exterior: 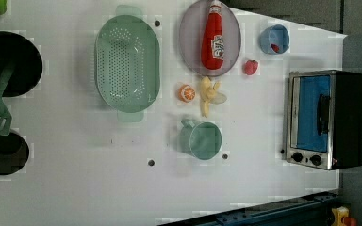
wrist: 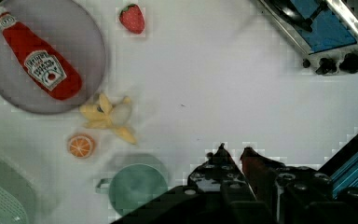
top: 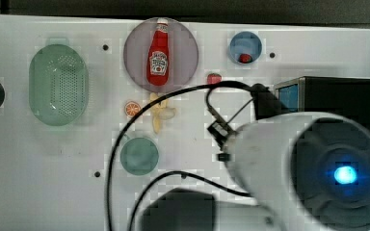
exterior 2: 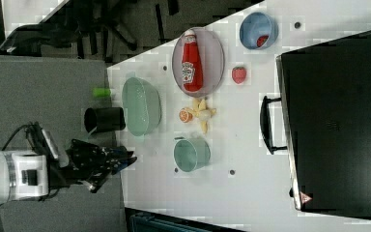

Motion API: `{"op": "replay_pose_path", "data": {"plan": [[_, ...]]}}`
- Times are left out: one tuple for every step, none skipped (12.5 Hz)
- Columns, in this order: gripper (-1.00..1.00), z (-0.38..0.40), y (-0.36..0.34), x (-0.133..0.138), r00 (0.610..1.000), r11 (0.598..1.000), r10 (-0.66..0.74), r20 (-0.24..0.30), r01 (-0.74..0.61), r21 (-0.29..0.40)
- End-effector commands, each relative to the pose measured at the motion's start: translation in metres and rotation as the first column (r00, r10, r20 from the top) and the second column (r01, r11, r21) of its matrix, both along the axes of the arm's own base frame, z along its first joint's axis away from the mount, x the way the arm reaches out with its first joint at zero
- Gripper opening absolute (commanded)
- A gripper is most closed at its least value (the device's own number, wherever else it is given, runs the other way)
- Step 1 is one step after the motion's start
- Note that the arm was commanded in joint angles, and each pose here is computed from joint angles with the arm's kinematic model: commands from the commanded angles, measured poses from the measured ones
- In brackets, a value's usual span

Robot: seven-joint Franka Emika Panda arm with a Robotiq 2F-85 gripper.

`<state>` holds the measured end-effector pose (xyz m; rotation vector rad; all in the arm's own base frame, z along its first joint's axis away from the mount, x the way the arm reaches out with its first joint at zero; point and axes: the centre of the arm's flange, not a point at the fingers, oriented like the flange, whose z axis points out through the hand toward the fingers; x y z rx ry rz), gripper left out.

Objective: Flap open oven.

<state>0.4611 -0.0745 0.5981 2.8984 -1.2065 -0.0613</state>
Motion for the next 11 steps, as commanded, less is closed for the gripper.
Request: {"op": "replay_pose_path", "data": {"plan": [[-0.65,-0.005,-0.070,-0.019,0.979,0.978,0.204,0.018,-0.204,0.046],[-0.65,-0.013,-0.086,-0.019,0.962,0.960,0.273,0.019,-0.274,0.056],[-0.65,-0.023,-0.102,-0.019,0.941,0.939,0.337,0.025,-0.337,0.061],[-0.65,-0.033,-0.117,-0.019,0.919,0.917,0.393,0.032,-0.394,0.061],[-0.65,-0.044,-0.131,-0.017,0.894,0.893,0.446,0.036,-0.448,0.054],[-0.65,-0.058,-0.144,-0.015,0.865,0.864,0.500,0.033,-0.501,0.038],[-0.65,-0.072,-0.155,-0.011,0.832,0.831,0.555,0.027,-0.555,0.017],[-0.65,-0.087,-0.164,-0.008,0.794,0.794,0.608,0.021,-0.608,-0.006],[-0.65,-0.103,-0.173,-0.004,0.761,0.762,0.648,0.015,-0.647,-0.030],[-0.65,-0.119,-0.179,0.000,0.741,0.740,0.672,0.016,-0.670,-0.053],[-0.65,-0.134,-0.185,0.004,0.738,0.737,0.675,0.016,-0.672,-0.076]]}}
